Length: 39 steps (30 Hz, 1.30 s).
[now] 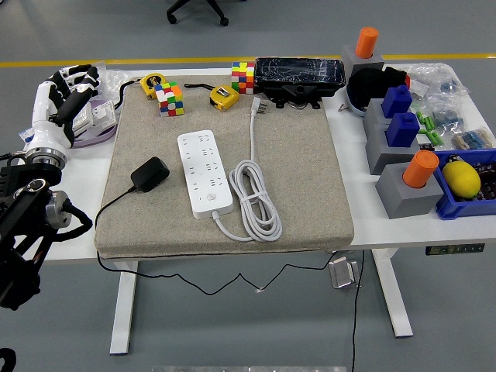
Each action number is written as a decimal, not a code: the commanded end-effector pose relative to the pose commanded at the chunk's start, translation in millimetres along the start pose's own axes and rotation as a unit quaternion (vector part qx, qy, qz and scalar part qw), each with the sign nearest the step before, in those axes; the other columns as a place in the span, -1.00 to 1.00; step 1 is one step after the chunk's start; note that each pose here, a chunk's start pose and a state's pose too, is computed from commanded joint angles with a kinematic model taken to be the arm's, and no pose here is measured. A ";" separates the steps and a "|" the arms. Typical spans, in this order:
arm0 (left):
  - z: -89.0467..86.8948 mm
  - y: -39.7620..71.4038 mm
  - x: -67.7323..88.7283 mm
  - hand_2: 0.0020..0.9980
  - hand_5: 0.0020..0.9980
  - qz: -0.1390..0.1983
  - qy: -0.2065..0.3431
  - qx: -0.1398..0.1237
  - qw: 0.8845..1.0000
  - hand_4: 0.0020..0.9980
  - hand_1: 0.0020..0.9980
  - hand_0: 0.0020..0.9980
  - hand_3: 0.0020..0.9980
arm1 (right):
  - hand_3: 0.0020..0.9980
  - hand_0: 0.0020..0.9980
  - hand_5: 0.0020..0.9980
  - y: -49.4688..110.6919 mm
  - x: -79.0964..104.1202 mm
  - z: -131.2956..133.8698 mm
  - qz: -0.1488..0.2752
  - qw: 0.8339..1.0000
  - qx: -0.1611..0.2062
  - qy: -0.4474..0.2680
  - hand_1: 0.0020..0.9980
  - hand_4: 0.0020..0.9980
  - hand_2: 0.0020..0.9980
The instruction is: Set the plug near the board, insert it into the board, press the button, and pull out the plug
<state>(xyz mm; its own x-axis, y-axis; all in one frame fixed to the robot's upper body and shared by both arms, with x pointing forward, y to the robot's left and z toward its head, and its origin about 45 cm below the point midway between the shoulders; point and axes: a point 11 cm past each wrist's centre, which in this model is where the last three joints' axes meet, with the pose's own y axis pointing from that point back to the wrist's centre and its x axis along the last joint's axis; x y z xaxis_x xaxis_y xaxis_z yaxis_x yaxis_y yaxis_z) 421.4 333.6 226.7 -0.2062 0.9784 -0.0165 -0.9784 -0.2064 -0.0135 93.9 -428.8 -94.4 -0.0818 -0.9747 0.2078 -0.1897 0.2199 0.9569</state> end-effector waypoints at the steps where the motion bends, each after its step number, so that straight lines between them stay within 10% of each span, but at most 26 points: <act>1: 0.2 -0.1 -0.1 0.17 -0.37 0.000 0.000 0.000 1.000 0.41 0.31 0.26 0.14 | 0.14 0.22 -0.12 0.0 0.0 -0.3 0.000 1.000 0.000 0.000 0.35 0.83 0.37; 39: -1.8 1.4 -1.3 0.17 -0.37 -0.002 -0.001 0.003 1.000 0.41 0.31 0.27 0.14 | 0.13 0.22 -0.12 -0.3 -2.2 3.9 -0.002 1.000 -0.003 -0.002 0.35 0.83 0.37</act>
<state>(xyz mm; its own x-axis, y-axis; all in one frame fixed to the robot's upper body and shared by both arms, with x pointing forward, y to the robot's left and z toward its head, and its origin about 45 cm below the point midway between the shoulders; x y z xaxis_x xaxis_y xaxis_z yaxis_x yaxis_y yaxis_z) 420.3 332.0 224.9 -0.2015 0.9794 -0.0138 -0.9794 -0.2016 -0.0073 90.3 -426.6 -95.9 -0.0851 -0.9753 0.2038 -0.1839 0.2164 0.9588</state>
